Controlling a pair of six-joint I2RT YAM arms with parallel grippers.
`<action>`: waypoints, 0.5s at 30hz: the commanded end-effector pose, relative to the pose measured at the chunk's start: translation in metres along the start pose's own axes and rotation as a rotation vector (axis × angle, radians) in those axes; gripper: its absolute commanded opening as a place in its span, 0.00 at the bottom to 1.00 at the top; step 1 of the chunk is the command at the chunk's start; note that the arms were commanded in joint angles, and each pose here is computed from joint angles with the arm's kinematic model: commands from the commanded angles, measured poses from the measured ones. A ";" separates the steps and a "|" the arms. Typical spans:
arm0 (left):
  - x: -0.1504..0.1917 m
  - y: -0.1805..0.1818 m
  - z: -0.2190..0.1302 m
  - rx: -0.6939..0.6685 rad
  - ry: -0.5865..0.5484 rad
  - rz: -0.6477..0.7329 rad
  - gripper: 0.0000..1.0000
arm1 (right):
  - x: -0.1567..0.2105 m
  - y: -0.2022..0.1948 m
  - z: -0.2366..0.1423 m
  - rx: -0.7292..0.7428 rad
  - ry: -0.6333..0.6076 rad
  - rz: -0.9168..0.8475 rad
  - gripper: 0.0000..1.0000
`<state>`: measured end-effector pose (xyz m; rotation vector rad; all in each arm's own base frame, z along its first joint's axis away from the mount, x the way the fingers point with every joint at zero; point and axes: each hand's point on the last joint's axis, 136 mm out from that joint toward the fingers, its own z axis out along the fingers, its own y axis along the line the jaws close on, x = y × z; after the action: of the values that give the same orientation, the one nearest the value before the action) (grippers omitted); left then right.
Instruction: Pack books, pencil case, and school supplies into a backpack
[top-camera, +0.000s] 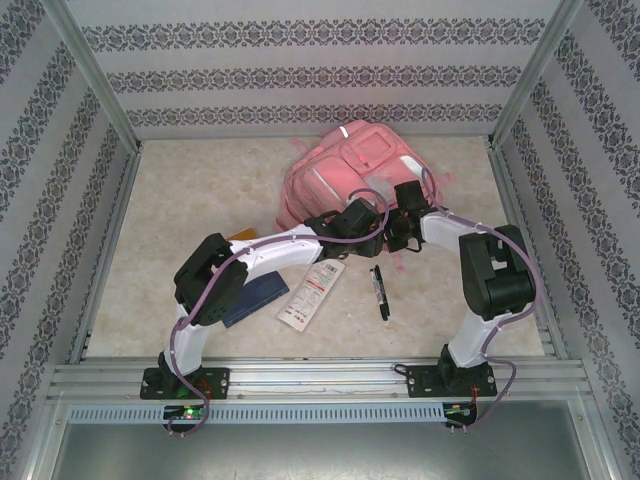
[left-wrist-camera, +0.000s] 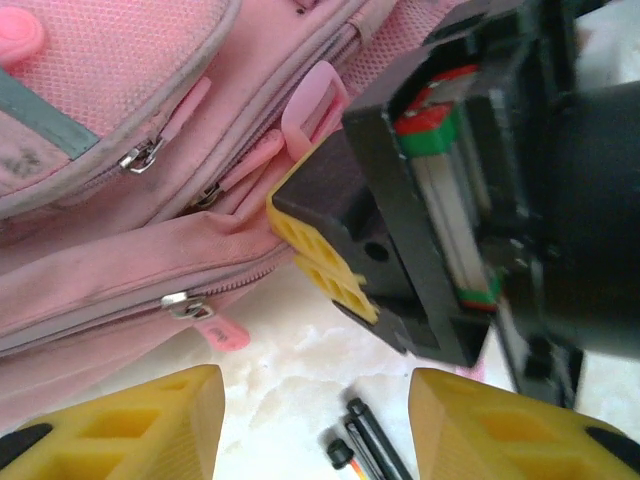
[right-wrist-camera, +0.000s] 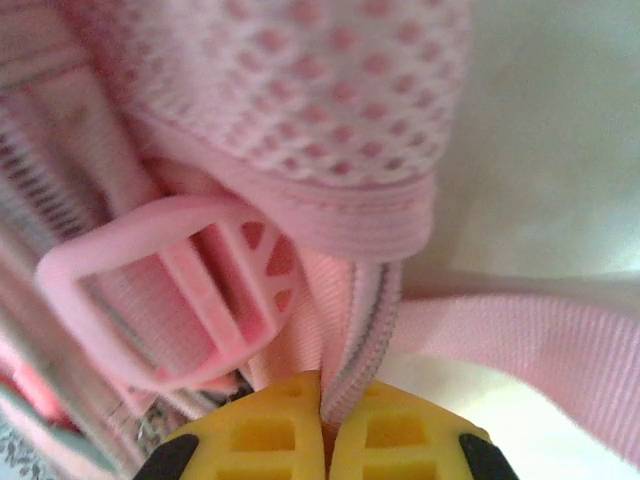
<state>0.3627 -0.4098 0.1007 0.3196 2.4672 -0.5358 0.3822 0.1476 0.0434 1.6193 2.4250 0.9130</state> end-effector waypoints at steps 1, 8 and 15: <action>0.010 0.022 0.009 -0.114 0.014 -0.005 0.51 | 0.020 0.030 -0.019 -0.095 0.031 -0.022 0.00; 0.008 0.055 0.006 -0.237 -0.001 -0.068 0.48 | 0.033 0.041 -0.027 -0.126 0.055 -0.041 0.00; 0.011 0.063 0.015 -0.241 0.005 -0.055 0.43 | 0.048 0.048 -0.033 -0.152 0.087 -0.049 0.00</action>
<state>0.3790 -0.3722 0.0811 0.1728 2.4939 -0.3303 0.3809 0.1687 0.0694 1.5714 2.4023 1.0031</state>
